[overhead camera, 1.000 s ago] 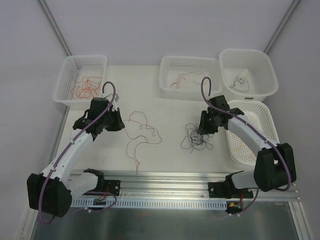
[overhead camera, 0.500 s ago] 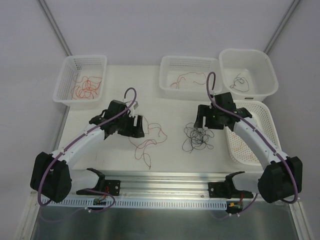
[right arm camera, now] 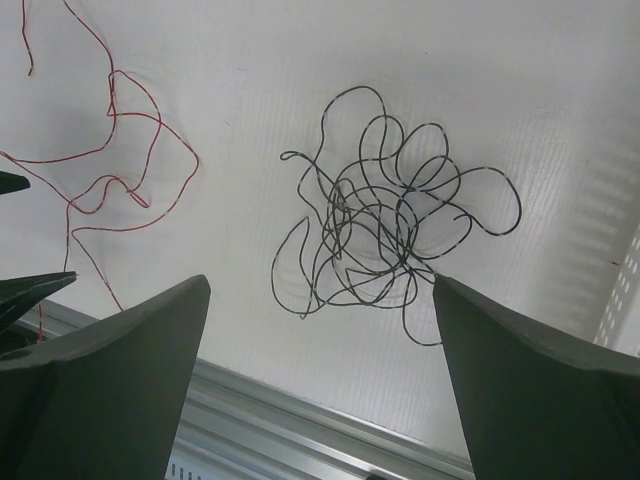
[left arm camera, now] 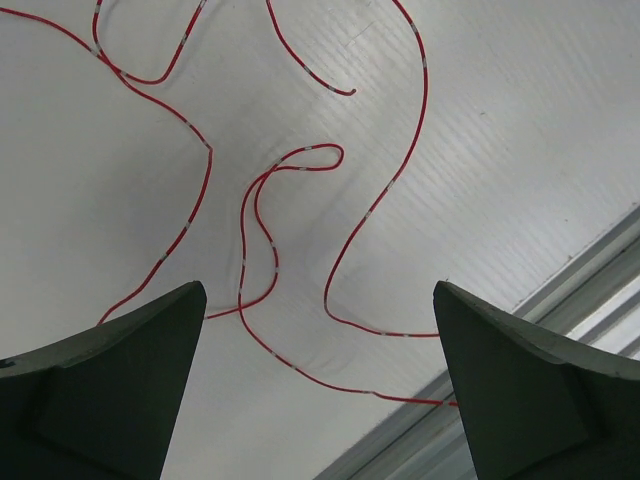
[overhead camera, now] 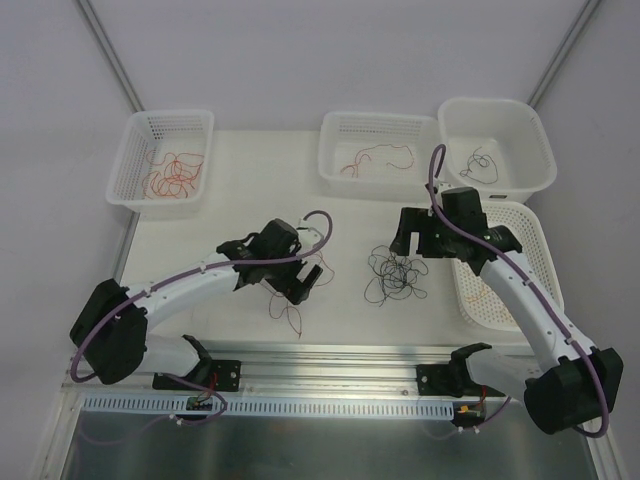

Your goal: Untangle the cables

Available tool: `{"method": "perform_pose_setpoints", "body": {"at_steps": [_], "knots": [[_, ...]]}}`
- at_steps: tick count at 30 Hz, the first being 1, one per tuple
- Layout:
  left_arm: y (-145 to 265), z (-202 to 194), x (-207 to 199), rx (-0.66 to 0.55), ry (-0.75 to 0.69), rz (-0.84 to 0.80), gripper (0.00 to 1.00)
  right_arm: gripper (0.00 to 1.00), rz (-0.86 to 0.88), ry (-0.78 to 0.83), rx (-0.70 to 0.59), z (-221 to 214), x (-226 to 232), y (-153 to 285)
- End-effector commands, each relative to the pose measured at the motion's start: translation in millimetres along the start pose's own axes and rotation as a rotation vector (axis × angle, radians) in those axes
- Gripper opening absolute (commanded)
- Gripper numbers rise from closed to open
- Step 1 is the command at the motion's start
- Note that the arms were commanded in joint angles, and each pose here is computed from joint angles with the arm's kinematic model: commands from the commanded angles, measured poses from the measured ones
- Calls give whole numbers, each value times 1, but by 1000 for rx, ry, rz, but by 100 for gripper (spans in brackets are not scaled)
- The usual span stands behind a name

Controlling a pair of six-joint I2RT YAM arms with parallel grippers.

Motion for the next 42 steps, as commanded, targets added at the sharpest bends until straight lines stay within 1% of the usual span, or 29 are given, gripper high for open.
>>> {"method": "perform_pose_setpoints", "body": {"at_steps": [1, 3, 6, 7, 11, 17, 22, 27, 35, 36, 40, 41, 42], "knots": [[-7, 17, 1, -23, -164, 120, 99, 99, 6, 23, -20, -3, 0, 8], [-14, 20, -5, -10, -225, 134, 99, 100, 5, 26, -20, -4, 0, 9], [-22, 22, -9, 18, -300, 209, 99, 100, -3, 31, -16, -5, -1, 11], [-23, 26, -6, 18, -318, 266, 99, 99, -3, 30, -19, -6, -1, 12], [-26, 31, -7, 24, -355, 330, 99, 99, -11, 30, -10, -8, -2, 13], [-31, 37, -6, 41, -397, 368, 99, 100, -22, 28, -9, -11, -4, 15], [-31, 43, -7, 30, -413, 377, 99, 99, -25, 60, 4, -11, -5, 14], [-47, 36, -5, 95, -427, 371, 99, 100, -23, 62, 13, -9, -4, 12], [-63, 25, 2, 156, -339, 319, 99, 100, -29, 66, 26, -9, -5, 9], [-65, 23, 4, 170, -331, 314, 98, 100, -31, 67, 28, -9, -6, 9], [-68, 22, 7, 197, -284, 266, 85, 99, -39, 68, 29, -8, -6, 8], [-69, 21, 9, 204, -266, 258, 77, 99, -40, 67, 29, -8, -6, 8], [-69, 20, 9, 208, -256, 234, 72, 99, -42, 68, 30, -8, -6, 8]]}}
Point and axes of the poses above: each gripper's point midway between its finger pads, its own y axis back along the fingers, its own x axis along the line the jaws close on, z = x × y, the point moved 10 cm from there along y, back along the fingers, and after that the axes turned 1 degree about -y, right-handed, at the moved point
